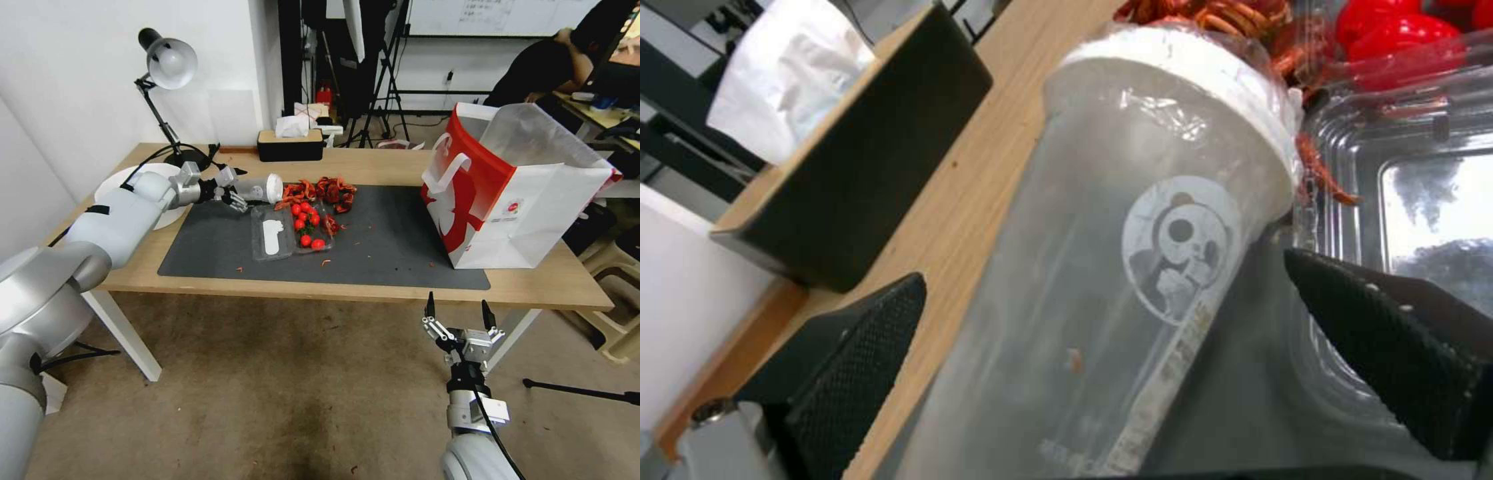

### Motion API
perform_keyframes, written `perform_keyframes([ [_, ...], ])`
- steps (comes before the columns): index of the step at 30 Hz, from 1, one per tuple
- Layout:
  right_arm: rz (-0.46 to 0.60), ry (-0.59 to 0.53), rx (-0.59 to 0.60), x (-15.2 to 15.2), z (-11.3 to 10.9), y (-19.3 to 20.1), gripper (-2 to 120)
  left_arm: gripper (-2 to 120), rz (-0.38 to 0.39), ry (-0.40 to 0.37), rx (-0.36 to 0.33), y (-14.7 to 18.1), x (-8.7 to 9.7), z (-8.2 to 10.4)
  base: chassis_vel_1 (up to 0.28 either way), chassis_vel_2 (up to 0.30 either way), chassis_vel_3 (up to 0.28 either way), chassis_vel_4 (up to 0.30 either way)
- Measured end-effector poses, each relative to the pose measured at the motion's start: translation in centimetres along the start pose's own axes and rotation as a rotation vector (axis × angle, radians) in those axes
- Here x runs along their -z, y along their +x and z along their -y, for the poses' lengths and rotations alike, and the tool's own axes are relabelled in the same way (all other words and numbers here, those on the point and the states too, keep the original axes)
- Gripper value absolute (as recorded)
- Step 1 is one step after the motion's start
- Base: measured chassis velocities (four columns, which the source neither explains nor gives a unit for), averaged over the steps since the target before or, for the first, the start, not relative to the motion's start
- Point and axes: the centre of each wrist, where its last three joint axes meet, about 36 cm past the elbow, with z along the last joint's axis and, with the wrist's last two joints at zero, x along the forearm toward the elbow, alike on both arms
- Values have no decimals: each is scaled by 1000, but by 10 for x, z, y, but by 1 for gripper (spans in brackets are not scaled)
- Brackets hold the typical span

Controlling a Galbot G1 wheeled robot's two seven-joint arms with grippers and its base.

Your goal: Pick up the trash from the table and place it into the takeout bag.

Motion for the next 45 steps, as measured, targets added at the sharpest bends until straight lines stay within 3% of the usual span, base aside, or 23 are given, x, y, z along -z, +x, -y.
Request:
perform_keyframes([
  [9,0,-2,-1,-2,0,0,100,88,-18,6,-2,0,-1,0,0,0,0,0],
  [22,2,-1,2,-2,0,0,100,37,-31,3,-1,2,-3,-1,0,0,0,0],
  [24,2,-1,2,-2,0,0,100,35,-30,3,-1,2,-3,-1,0,0,0,0],
  [25,2,-1,3,-1,-1,0,100,27,-25,-3,1,4,-4,-1,0,0,0,0],
  [29,4,-4,4,-1,-2,-1,100,18,-5,-13,13,12,-5,-4,0,0,0,0],
  [37,6,-6,4,0,-3,-2,100,4,37,-31,35,23,2,-14,0,0,0,0],
  [43,6,-8,6,0,-4,-2,100,2,64,-39,48,26,9,-19,0,0,0,0],
  [45,6,-9,7,0,-4,-1,100,2,105,-44,59,28,20,-25,0,0,0,0],
])
